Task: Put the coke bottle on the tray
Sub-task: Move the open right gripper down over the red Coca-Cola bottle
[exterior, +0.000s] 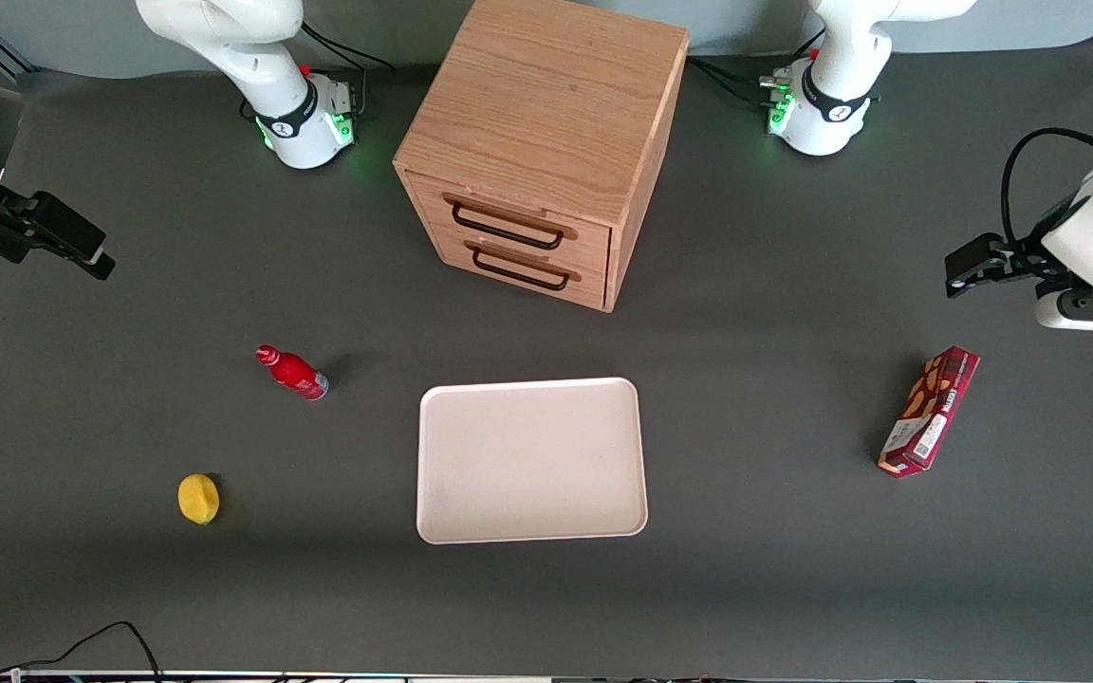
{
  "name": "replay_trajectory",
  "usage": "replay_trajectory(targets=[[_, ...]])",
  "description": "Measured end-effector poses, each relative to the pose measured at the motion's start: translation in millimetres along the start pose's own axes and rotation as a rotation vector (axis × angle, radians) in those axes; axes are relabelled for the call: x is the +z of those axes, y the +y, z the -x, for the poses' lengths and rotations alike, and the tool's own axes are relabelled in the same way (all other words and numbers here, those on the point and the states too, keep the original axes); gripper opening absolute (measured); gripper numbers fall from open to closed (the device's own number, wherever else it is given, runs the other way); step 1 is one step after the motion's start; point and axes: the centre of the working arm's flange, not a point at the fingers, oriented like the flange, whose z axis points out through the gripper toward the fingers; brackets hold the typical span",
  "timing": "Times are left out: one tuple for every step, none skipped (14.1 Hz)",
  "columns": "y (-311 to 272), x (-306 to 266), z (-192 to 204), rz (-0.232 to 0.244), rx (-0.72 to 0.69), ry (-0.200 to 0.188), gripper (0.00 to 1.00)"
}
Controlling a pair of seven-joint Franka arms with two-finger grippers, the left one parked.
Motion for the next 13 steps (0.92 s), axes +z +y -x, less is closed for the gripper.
replay_trajectory(targets=[[1.4, 0.2, -0.7, 0.0, 0.004, 0.0, 1.0], [2.5, -0.3, -1.1, -0.003, 0.007, 0.0, 1.0], [2.1, -1.7, -0.8, -0.007, 0.008, 0.001, 1.0], [0.4, -3.4, 0.0, -0.01, 0.008, 0.004, 1.0], [-2.2, -4.5, 1.2, -0.013, 0.005, 0.005, 1.0], [-5.2, -4.1, 2.6, -0.013, 0.0, 0.003, 1.0], [-8.7, -1.5, 3.4, -0.012, -0.007, -0.004, 1.0], [-13.2, 6.3, 2.3, -0.012, -0.015, -0.019, 1.0], [-18.5, 21.7, -2.5, -0.012, -0.021, -0.041, 1.0], [-24.5, 45.1, -12.3, -0.014, -0.026, -0.057, 1.0], [-31.2, 76.0, -24.0, -0.015, -0.036, -0.071, 1.0], [-37.8, 110.5, -34.7, -0.018, -0.056, -0.081, 1.0], [-42.5, 145.8, -42.4, -0.02, -0.073, -0.09, 1.0]])
